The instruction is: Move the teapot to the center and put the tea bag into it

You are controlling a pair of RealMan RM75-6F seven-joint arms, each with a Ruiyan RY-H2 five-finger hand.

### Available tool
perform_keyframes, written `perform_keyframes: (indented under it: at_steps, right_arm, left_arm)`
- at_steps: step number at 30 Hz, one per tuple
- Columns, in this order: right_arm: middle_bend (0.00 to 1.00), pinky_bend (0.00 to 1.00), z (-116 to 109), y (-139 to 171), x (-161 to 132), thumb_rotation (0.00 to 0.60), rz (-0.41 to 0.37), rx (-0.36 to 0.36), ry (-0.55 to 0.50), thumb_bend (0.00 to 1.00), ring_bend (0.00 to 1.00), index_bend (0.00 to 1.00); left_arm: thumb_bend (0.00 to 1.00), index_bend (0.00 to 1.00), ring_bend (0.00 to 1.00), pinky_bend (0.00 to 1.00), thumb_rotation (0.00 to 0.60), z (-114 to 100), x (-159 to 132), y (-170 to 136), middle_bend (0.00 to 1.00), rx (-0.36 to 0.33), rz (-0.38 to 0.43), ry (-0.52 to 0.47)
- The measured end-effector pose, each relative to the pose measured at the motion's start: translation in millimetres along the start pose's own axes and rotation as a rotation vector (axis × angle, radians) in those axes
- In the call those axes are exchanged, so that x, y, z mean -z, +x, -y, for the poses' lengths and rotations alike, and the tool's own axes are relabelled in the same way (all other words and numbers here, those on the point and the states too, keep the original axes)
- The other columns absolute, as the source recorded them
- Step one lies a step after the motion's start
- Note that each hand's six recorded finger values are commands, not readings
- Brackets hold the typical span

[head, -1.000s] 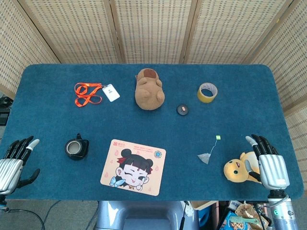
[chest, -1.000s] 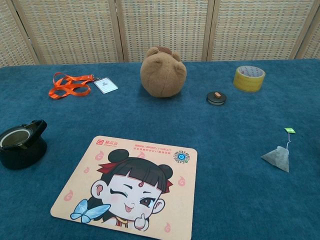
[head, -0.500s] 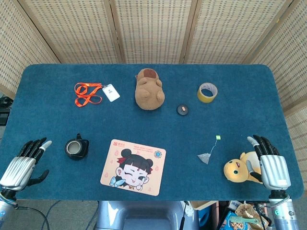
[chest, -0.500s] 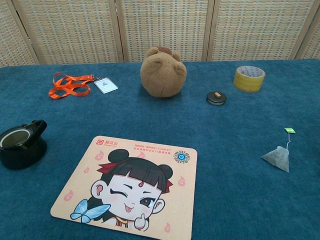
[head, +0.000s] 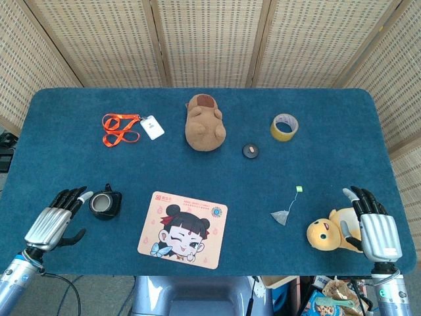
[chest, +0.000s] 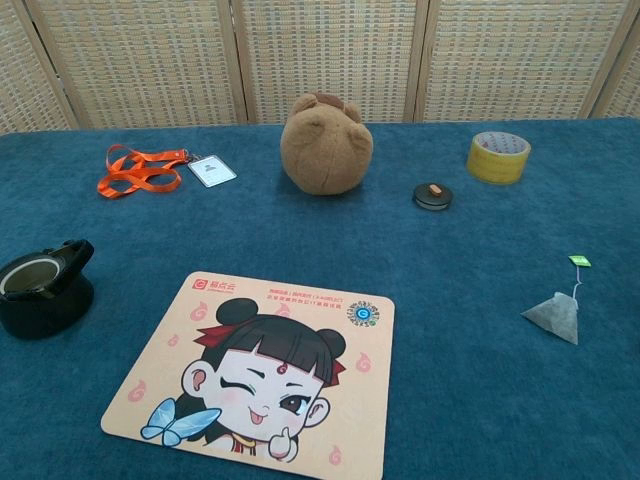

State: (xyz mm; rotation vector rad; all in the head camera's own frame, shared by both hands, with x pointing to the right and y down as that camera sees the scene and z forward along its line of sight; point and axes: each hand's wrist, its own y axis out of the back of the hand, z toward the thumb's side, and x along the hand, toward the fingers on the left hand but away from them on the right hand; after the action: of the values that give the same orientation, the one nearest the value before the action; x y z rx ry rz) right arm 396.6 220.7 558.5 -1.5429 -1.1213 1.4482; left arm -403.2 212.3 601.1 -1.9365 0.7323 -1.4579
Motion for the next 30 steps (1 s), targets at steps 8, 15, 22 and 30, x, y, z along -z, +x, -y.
perform_keyframes:
  at_steps: [8,15,22,30]
  right_arm:
    - [0.21,0.31,0.2,0.0,1.3,0.600,0.003,-0.001,0.001,0.57,0.14,0.18]
    - [0.21,0.31,0.2,0.4,2.7,0.600,0.008,-0.003,0.003,0.57,0.14,0.18]
    - [0.21,0.31,0.4,0.4,3.6,0.600,0.013,-0.003,0.001,0.57,0.14,0.18]
    - [0.21,0.31,-0.5,-0.5,4.0,0.600,0.013,0.000,0.004,0.57,0.14,0.18]
  left_arm:
    - [0.36,0.09,0.00,0.00,0.600,6.1,-4.4,14.2,0.00,0.014,0.005,0.025]
    - [0.36,0.08,0.00,0.00,0.600,13.9,-4.1,24.1,0.00,0.035,-0.003,0.044]
    - [0.36,0.00,0.00,0.00,0.600,23.4,6.4,33.7,0.00,0.068,-0.044,0.058]
    - [0.33,0.00,0.00,0.00,0.600,31.4,24.0,42.2,0.00,0.082,-0.103,0.071]
